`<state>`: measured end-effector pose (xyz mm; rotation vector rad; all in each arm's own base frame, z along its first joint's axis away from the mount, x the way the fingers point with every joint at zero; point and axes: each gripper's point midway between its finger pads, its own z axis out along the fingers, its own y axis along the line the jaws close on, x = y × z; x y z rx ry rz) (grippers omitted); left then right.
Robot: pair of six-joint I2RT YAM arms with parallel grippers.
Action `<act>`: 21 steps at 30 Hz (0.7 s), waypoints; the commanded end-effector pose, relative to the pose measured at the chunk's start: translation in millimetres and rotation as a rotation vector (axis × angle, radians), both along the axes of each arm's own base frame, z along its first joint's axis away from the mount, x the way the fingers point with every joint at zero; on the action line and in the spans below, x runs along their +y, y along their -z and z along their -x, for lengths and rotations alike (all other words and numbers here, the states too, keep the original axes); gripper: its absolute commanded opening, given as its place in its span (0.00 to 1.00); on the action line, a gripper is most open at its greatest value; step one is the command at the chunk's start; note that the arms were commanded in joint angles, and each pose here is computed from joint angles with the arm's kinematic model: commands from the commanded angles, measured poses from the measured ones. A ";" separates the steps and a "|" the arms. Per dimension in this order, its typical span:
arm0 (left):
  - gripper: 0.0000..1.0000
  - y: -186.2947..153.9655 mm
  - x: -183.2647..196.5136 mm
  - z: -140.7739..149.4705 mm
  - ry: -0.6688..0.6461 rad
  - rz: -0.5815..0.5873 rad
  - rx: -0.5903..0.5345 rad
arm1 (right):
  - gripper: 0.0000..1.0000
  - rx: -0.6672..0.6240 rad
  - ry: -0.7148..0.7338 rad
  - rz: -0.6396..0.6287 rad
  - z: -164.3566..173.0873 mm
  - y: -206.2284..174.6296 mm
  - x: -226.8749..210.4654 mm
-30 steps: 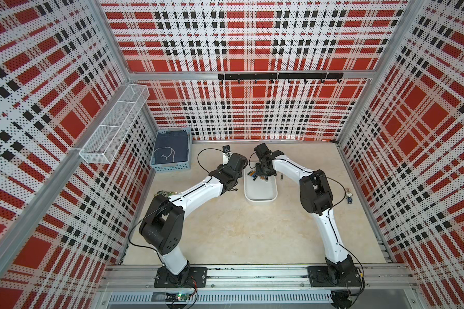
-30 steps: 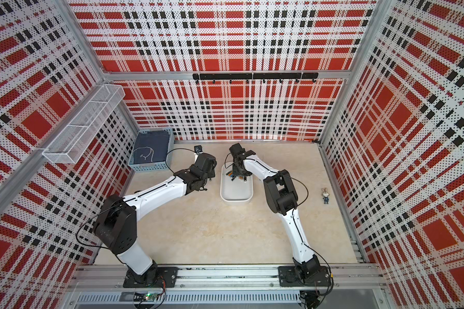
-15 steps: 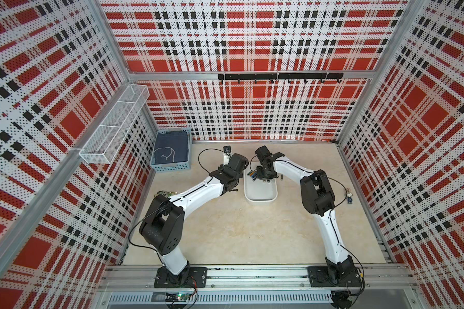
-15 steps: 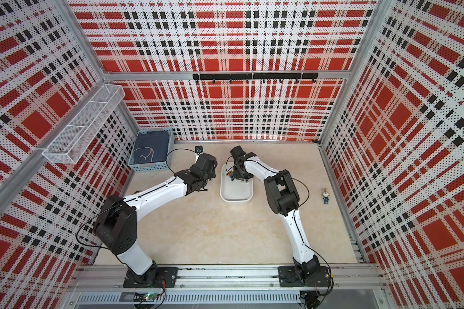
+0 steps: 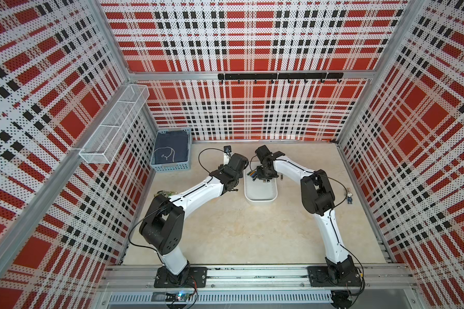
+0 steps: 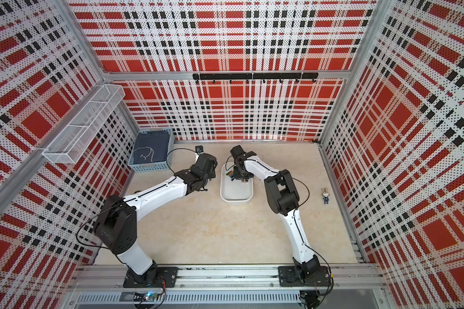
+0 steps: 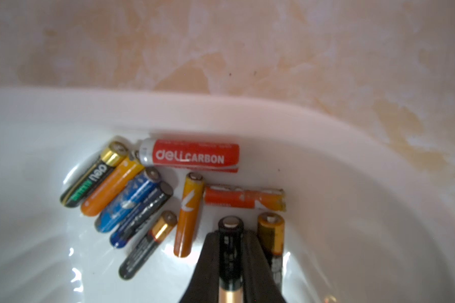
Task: Take the batteries out of the storage box
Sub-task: Pick up the battery from the storage box, then place the battery at the center of the board.
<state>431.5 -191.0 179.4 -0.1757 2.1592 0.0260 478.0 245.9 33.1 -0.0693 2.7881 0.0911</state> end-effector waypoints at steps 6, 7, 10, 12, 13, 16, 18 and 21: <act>0.43 -19.1 -9.5 -6.3 0.011 -0.027 -0.037 | 0.00 -0.099 0.013 -0.124 1.4 -80.3 -4.5; 0.43 -19.5 -11.2 -6.5 0.013 -0.032 -0.037 | 0.00 -0.103 0.014 -0.133 1.7 -84.1 -5.9; 0.43 -23.4 -21.6 -7.8 0.032 -0.049 -0.048 | 0.00 -0.133 0.035 -0.153 1.2 -98.9 -17.8; 0.43 -25.3 -28.8 -9.9 0.044 -0.055 -0.051 | 0.00 -0.157 0.058 -0.159 0.3 -110.0 -30.8; 0.43 -26.0 -31.9 -10.9 0.049 -0.052 -0.051 | 0.00 -0.163 0.068 -0.154 0.7 -112.4 -37.3; 0.43 -23.6 -43.7 -14.5 0.083 -0.047 -0.042 | 0.00 -0.186 0.118 -0.121 -0.9 -118.1 -68.1; 0.43 -22.1 -49.9 -16.2 0.098 -0.048 -0.037 | 0.00 -0.175 0.152 -0.096 -0.4 -110.1 -92.3; 0.43 -18.3 -54.2 -16.8 0.112 -0.049 -0.028 | 0.00 -0.152 0.189 -0.031 1.2 -88.9 -125.8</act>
